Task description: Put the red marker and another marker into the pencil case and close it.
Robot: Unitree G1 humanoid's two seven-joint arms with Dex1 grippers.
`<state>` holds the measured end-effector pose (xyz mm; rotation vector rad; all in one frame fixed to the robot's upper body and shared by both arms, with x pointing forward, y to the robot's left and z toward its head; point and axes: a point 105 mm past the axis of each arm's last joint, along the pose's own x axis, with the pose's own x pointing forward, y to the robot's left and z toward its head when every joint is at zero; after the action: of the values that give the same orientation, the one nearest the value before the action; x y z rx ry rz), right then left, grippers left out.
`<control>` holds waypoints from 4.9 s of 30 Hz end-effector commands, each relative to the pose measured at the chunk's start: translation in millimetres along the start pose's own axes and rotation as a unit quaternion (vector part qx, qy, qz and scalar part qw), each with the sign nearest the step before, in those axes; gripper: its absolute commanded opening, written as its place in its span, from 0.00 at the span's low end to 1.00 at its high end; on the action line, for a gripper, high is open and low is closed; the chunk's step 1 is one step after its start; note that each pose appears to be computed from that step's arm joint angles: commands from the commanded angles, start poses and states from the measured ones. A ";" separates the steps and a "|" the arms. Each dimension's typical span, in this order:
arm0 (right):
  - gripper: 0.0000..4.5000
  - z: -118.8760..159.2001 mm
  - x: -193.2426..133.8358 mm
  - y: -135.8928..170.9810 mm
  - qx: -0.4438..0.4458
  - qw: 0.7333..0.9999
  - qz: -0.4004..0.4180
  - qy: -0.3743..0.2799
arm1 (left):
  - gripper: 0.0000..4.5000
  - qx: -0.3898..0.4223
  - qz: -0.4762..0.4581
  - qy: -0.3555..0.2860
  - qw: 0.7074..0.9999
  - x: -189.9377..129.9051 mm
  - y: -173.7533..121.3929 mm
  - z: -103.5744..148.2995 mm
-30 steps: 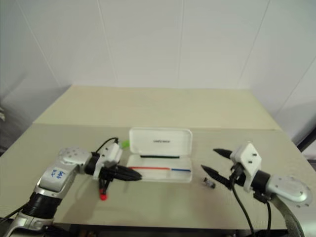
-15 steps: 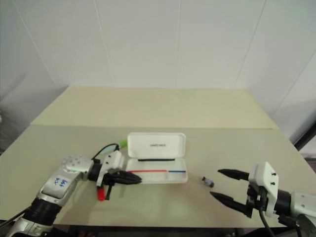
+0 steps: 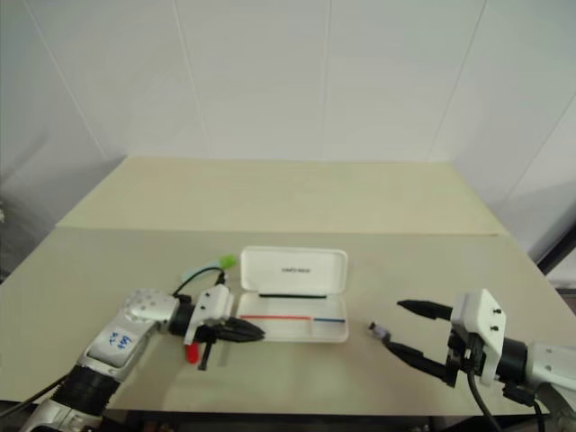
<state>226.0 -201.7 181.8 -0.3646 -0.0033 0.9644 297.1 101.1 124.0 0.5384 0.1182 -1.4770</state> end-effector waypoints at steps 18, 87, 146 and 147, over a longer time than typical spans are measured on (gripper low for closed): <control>1.00 5.9 11.0 -9.0 -0.017 0.999 0.018 -0.026 | 0.99 0.052 0.005 -0.029 0.998 -21.8 -13.4 47.1; 1.00 -1.1 44.3 -35.7 -0.018 0.994 0.103 -0.034 | 0.13 -0.276 0.471 0.080 0.834 -95.1 38.9 11.6; 1.00 -10.9 20.6 -18.7 -0.001 1.000 -0.008 -0.016 | 0.99 0.063 0.002 0.015 0.998 34.1 37.4 89.7; 1.00 -10.8 20.3 -18.9 -0.001 1.000 -0.007 -0.015 | 0.99 0.064 0.000 0.004 0.998 27.5 34.2 91.1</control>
<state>256.2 -199.8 165.6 -0.3408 -0.0033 0.9482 320.0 33.8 185.6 0.6665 0.1050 -1.4660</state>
